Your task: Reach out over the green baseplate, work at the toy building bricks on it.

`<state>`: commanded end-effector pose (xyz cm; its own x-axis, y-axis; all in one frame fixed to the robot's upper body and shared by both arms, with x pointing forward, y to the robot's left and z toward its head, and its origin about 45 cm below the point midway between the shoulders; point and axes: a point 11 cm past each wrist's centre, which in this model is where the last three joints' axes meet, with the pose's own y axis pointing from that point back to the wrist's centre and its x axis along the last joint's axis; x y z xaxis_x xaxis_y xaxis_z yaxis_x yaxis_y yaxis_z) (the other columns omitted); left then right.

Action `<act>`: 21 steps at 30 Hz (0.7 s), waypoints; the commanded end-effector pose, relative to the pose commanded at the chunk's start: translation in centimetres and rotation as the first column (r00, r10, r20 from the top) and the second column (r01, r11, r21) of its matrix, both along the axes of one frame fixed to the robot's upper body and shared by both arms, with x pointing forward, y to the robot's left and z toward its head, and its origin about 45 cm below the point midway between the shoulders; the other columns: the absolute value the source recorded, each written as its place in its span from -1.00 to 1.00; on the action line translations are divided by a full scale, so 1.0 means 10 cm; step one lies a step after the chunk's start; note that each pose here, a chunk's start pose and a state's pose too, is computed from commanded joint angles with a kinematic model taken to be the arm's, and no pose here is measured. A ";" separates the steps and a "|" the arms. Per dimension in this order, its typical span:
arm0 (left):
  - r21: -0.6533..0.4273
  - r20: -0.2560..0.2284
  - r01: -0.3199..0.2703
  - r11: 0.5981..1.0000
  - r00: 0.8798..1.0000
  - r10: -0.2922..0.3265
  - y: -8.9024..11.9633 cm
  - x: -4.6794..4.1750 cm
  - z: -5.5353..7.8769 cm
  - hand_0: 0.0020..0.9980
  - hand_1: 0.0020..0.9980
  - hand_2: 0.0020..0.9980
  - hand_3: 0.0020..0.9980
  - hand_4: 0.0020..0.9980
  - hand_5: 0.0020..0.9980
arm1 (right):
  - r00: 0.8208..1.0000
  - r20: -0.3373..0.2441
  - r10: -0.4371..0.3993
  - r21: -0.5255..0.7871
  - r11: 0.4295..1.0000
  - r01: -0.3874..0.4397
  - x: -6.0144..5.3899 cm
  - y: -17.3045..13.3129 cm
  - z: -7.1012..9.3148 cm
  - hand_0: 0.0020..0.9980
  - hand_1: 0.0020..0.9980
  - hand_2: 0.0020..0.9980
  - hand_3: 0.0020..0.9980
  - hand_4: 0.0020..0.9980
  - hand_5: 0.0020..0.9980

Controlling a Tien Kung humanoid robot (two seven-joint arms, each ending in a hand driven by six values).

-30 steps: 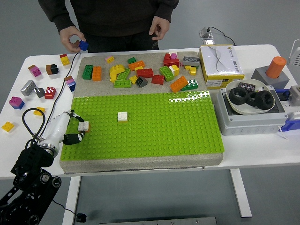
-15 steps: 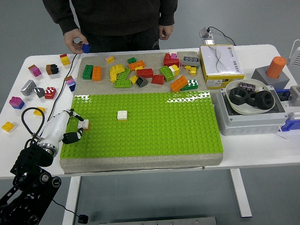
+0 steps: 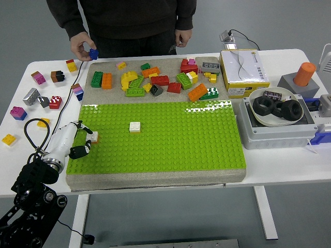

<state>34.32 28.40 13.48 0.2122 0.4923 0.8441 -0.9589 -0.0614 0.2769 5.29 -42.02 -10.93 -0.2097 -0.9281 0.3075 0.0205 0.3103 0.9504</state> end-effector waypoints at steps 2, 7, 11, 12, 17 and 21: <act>0.001 -0.001 0.002 1.000 1.000 -0.002 0.00 -0.001 0.00 0.96 0.83 0.84 0.20 0.14 -1.00 | 1.000 0.000 0.000 0.000 1.000 0.000 0.00 0.00 0.00 0.19 0.20 0.32 0.29 0.24 0.64; 0.006 -0.002 0.008 1.000 1.000 -0.008 -0.01 -0.004 0.02 0.96 0.83 0.84 0.22 0.15 -1.00 | 1.000 0.000 0.000 -0.001 1.000 0.000 0.00 -0.01 0.00 0.19 0.20 0.32 0.29 0.24 0.65; 0.011 0.004 0.015 1.000 1.000 -0.015 0.00 0.000 0.06 0.96 0.83 0.84 0.22 0.15 -1.00 | 1.000 0.000 0.000 -0.002 1.000 0.000 0.00 -0.01 0.00 0.19 0.20 0.32 0.29 0.24 0.65; 0.012 0.004 0.016 1.000 1.000 -0.016 0.00 0.002 0.07 0.96 0.83 0.85 0.25 0.16 -1.00 | 1.000 0.000 0.000 -0.002 1.000 0.000 0.00 -0.01 0.00 0.19 0.20 0.32 0.29 0.24 0.65; 0.028 -0.015 0.027 0.999 1.000 -0.026 0.02 0.019 0.06 0.96 0.83 0.85 0.25 0.16 -1.00 | 1.000 0.001 0.001 -0.003 1.000 -0.001 0.01 -0.02 0.01 0.19 0.20 0.32 0.29 0.24 0.65; 0.045 -0.033 0.042 0.998 0.999 -0.040 0.03 0.046 0.07 0.96 0.83 0.86 0.28 0.20 -1.00 | 1.000 0.003 0.001 -0.004 1.000 -0.001 0.02 -0.02 0.01 0.19 0.20 0.31 0.29 0.24 0.65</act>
